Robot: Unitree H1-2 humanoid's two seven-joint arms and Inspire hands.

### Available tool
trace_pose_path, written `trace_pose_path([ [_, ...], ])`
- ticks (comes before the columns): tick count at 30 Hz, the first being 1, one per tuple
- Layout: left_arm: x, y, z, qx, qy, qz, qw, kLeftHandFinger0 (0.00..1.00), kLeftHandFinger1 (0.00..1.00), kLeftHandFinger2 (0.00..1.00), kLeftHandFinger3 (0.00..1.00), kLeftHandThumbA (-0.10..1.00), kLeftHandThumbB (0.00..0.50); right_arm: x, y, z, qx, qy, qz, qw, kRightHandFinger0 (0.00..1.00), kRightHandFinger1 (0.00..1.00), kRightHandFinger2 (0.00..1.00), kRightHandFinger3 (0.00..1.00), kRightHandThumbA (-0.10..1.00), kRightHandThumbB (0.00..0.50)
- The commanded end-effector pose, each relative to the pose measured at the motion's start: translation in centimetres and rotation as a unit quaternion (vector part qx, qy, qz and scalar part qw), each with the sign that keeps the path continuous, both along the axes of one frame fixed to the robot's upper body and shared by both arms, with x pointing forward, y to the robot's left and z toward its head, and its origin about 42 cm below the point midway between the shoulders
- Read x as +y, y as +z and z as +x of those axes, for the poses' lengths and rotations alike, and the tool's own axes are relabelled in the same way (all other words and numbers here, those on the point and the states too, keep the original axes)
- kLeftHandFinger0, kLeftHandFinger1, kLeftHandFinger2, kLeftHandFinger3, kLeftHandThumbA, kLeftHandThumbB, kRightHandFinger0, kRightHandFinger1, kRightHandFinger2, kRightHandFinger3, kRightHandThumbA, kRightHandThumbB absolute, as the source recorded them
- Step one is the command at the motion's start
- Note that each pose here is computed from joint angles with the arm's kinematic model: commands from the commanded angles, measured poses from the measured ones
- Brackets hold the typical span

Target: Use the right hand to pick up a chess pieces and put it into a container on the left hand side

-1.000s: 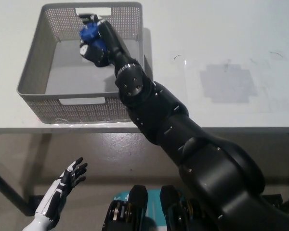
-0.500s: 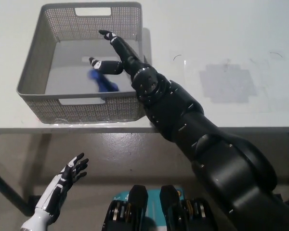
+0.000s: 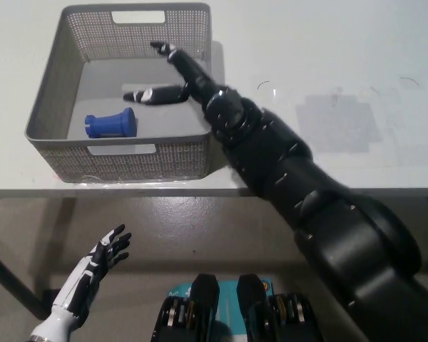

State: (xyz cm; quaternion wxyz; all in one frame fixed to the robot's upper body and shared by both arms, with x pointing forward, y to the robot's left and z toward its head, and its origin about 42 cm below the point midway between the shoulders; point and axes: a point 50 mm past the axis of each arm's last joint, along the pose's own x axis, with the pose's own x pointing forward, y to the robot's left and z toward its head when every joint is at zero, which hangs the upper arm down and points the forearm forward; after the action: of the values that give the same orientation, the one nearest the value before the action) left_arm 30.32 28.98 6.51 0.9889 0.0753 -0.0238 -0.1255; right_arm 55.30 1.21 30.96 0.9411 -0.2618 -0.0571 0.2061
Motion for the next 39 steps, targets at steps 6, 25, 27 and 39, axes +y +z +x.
trace_pose_path([
  [6, 0.6, 0.6, 0.5, -0.023, -0.026, 0.017, 0.999, 1.00, 1.00, 1.00, 1.00, 1.00, 0.292, -1.7, 16.0, 0.2, -0.220, 0.048, 0.121, 0.967, 1.00, 1.00, 1.00, 1.00, 1.00, 0.408],
  [25, 0.6, -0.1, -1.5, 0.006, -0.001, -0.003, 1.000, 1.00, 1.00, 1.00, 1.00, 1.00, 0.281, -20.8, 9.8, -15.4, -0.387, -0.006, 0.245, 0.889, 1.00, 1.00, 1.00, 1.00, 1.00, 0.355],
  [27, 0.5, -0.4, -1.8, 0.005, 0.002, -0.008, 1.000, 1.00, 1.00, 1.00, 1.00, 1.00, 0.292, -22.0, 6.7, -17.2, -0.373, -0.024, 0.247, 0.894, 1.00, 1.00, 1.00, 1.00, 1.00, 0.357],
  [39, -0.3, -0.9, -2.6, 0.002, 0.029, -0.032, 0.999, 1.00, 1.00, 1.00, 1.00, 1.00, 0.230, -23.3, -10.0, -22.7, -0.223, -0.092, 0.254, 0.937, 1.00, 1.00, 1.00, 1.00, 1.00, 0.265],
])
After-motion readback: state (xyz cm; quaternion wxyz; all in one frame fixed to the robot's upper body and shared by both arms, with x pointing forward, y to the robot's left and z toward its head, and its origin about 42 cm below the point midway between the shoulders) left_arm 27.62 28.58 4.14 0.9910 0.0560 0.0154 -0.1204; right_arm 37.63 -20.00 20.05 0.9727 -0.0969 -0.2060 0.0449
